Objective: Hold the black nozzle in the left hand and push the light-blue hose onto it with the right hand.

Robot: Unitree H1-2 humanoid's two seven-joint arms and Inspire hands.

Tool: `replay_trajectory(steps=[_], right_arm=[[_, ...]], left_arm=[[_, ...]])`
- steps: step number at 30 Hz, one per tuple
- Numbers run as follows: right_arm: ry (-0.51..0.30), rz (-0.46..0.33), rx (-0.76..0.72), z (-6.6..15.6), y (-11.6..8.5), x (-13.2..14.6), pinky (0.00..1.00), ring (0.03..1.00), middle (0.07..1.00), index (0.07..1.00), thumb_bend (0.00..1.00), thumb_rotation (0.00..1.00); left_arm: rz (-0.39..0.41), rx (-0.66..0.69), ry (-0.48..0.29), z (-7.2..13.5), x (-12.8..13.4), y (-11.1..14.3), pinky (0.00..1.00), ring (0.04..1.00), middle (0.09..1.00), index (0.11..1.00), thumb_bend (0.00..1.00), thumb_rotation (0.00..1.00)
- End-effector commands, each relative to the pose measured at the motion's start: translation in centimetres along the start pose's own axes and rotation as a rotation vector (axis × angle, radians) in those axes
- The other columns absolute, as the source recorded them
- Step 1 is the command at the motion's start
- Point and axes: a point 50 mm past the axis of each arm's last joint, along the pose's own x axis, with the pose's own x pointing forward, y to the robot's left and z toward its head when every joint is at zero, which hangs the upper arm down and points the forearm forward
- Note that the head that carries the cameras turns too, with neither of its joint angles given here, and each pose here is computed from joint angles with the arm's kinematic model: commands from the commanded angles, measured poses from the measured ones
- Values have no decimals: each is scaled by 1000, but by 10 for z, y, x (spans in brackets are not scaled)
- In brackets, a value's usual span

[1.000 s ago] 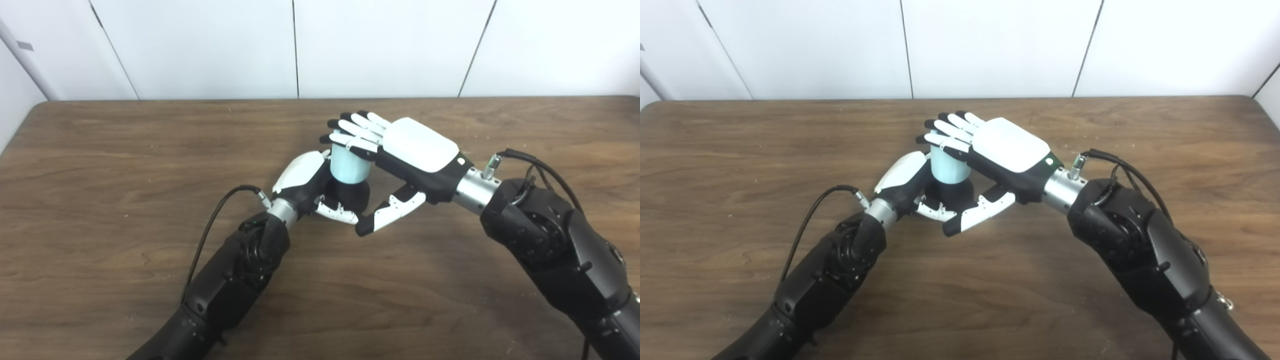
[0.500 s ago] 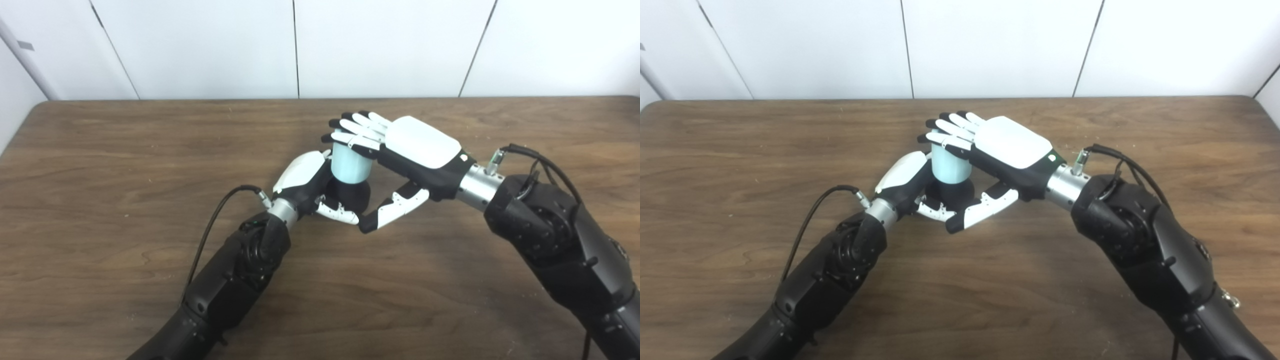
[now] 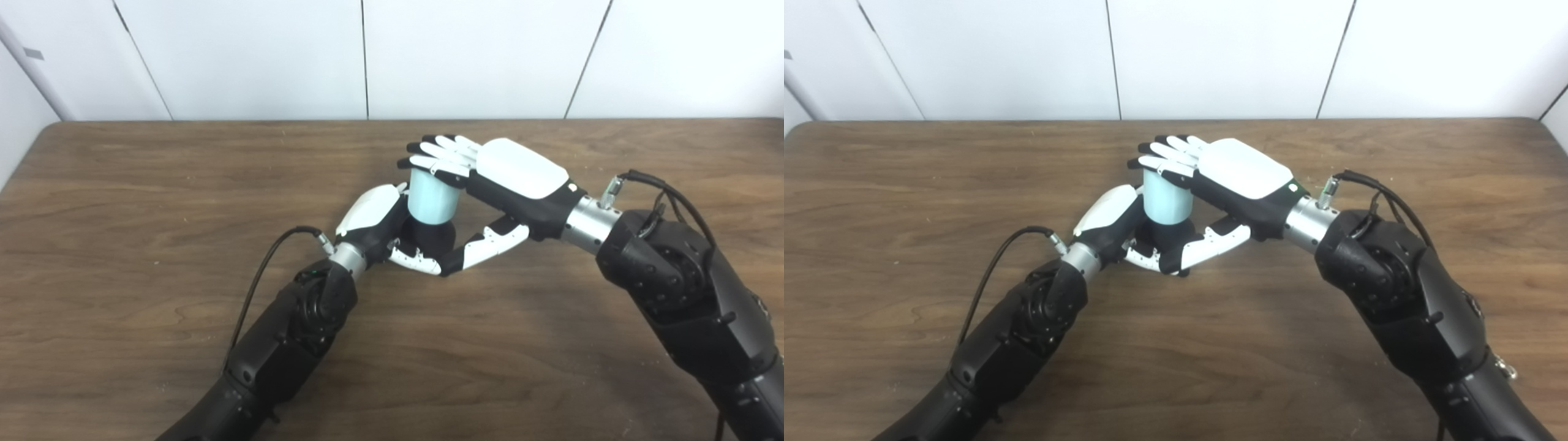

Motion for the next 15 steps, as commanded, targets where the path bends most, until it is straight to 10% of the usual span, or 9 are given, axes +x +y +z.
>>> replay_trajectory(steps=[1, 15], right_arm=[[-6, -65, -31, 2, -21, 0, 1000, 1000, 987, 943, 631, 1000], [-3, -118, -37, 3, -35, 3, 1000, 1000, 992, 945, 621, 1000]], left_arm=[[-288, 4, 292, -63, -29, -61, 1000, 1000, 868, 481, 521, 43], [-291, 11, 290, -64, -30, -62, 1000, 1000, 868, 480, 521, 43]])
